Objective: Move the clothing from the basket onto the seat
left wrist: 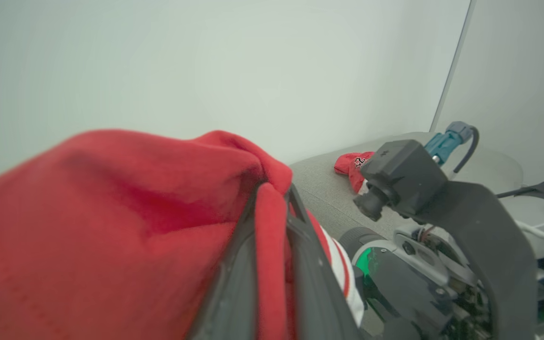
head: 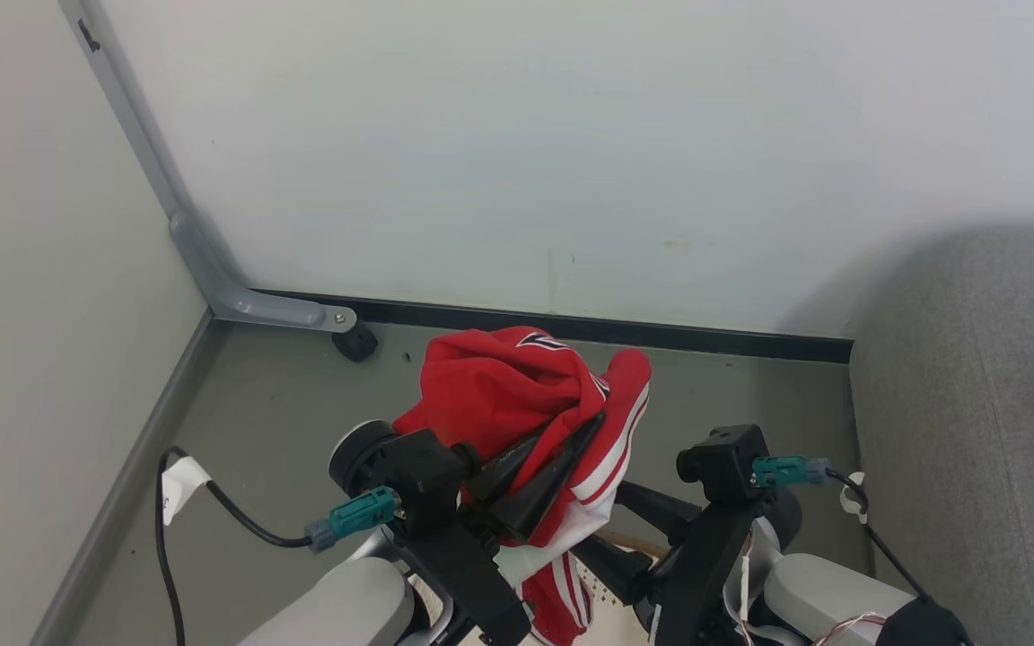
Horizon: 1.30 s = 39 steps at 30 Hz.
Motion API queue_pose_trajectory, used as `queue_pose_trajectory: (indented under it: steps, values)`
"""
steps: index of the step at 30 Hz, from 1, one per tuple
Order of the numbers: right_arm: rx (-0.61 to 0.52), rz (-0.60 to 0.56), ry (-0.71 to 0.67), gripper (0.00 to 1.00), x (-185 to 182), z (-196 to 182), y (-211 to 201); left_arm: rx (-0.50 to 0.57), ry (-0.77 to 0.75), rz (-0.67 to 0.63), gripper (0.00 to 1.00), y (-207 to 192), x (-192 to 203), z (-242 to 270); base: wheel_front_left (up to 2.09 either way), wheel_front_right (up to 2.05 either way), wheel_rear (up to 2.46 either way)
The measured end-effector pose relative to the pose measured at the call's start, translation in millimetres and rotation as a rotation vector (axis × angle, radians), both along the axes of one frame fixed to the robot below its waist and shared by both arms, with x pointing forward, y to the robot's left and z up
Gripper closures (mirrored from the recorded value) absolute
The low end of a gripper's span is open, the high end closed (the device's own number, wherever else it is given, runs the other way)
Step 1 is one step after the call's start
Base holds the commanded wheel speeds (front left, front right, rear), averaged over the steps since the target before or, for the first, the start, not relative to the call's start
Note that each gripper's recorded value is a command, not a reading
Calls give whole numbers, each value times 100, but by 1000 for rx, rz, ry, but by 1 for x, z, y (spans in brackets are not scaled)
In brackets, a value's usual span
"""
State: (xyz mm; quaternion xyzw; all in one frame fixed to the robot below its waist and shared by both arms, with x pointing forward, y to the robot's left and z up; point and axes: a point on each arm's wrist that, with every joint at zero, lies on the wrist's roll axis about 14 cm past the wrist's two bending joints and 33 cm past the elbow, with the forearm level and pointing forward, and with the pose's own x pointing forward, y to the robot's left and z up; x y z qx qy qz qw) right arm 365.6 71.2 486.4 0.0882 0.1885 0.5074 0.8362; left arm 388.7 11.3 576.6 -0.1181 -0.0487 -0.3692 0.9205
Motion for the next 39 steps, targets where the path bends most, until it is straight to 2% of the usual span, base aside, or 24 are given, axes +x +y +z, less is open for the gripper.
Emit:
queue_pose_trajectory:
  steps: [8,9,10,11,24,39]
  values:
    - [13,21,-2,0,-1,4,5,5,0,2,100,2,1,-1,0,0,0]
    - [17,18,1,25,-1,3,5,6,0,2,100,2,1,-1,0,0,0]
    - [22,13,4,81,-1,3,4,7,0,1,100,2,1,-1,0,0,0]
    - [24,8,3,100,1,3,2,8,0,1,100,2,1,-1,0,0,0]
    - [49,-108,-37,100,19,6,-35,23,4,0,100,3,7,-5,0,0,0]
    - [71,-288,-66,100,33,13,-101,24,26,-6,100,-5,12,-12,0,0,0]
